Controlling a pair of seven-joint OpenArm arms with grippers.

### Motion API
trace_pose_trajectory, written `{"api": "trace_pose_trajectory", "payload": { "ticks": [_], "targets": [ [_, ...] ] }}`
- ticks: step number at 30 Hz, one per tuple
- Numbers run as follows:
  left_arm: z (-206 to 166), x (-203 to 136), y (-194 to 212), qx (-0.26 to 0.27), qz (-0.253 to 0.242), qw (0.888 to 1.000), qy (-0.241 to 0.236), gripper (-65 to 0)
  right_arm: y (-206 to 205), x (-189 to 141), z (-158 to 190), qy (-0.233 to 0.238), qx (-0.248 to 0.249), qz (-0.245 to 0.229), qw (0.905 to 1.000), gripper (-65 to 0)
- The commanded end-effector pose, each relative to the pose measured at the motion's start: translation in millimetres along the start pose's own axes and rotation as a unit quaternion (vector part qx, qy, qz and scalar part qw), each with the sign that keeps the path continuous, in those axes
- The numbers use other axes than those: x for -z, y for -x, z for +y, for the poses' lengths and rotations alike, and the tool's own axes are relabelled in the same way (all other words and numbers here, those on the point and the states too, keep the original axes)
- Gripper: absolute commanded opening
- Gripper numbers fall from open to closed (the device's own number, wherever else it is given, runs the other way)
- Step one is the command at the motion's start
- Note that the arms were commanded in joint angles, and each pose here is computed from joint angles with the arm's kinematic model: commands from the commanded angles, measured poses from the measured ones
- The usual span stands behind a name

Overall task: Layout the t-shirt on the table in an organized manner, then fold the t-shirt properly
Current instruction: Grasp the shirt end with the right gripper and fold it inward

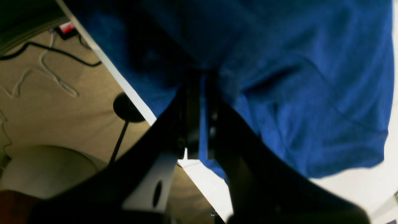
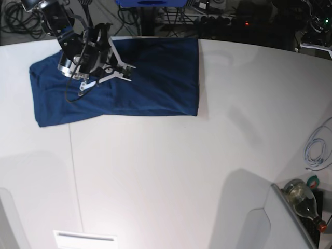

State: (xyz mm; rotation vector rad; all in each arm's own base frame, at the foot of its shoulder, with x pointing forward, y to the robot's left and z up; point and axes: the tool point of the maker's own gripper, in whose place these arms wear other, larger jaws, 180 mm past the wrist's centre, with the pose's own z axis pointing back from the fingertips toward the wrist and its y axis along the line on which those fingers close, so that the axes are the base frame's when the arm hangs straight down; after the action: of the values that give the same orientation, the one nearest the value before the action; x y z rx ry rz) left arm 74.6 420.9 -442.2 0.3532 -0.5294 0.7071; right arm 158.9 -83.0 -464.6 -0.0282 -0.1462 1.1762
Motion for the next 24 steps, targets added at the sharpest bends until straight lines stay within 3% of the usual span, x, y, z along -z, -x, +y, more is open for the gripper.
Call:
{"api": "trace_pose_trajectory", "payload": {
  "ticks": [1, 7, 14, 20, 24],
  "targets": [
    [6.8, -3.1, -14.7, 0.005, -0.021, 1.0, -0.008, -65.0, -0.3, -5.5, -6.6, 0.01, 0.002, -0.008, 0.9999, -62.6],
    [1.9, -1.7, -20.1, 0.0, -0.027, 1.0, -0.003, -65.0, 14.2, -11.3, -17.5, 0.025, 0.034, -0.004, 0.9991, -62.6],
    [1.5, -1.6, -20.6, 0.0, -0.028, 1.0, -0.003, -65.0, -22.6, -44.4, -34.4, 0.066, 0.059, -0.073, 0.9935, -62.4],
    [1.0, -1.5, -20.5, 0.001, -0.028, 1.0, -0.002, -65.0, -70.4, -34.9, -29.8, 0.041, 0.033, -0.084, 0.9951, -62.4],
    [2.0, -1.5, -19.0, 0.001, -0.026, 1.0, -0.003, -65.0, -64.4, -11.7, -21.6, 0.01, 0.033, -0.053, 0.998, -62.4]
  ]
}}
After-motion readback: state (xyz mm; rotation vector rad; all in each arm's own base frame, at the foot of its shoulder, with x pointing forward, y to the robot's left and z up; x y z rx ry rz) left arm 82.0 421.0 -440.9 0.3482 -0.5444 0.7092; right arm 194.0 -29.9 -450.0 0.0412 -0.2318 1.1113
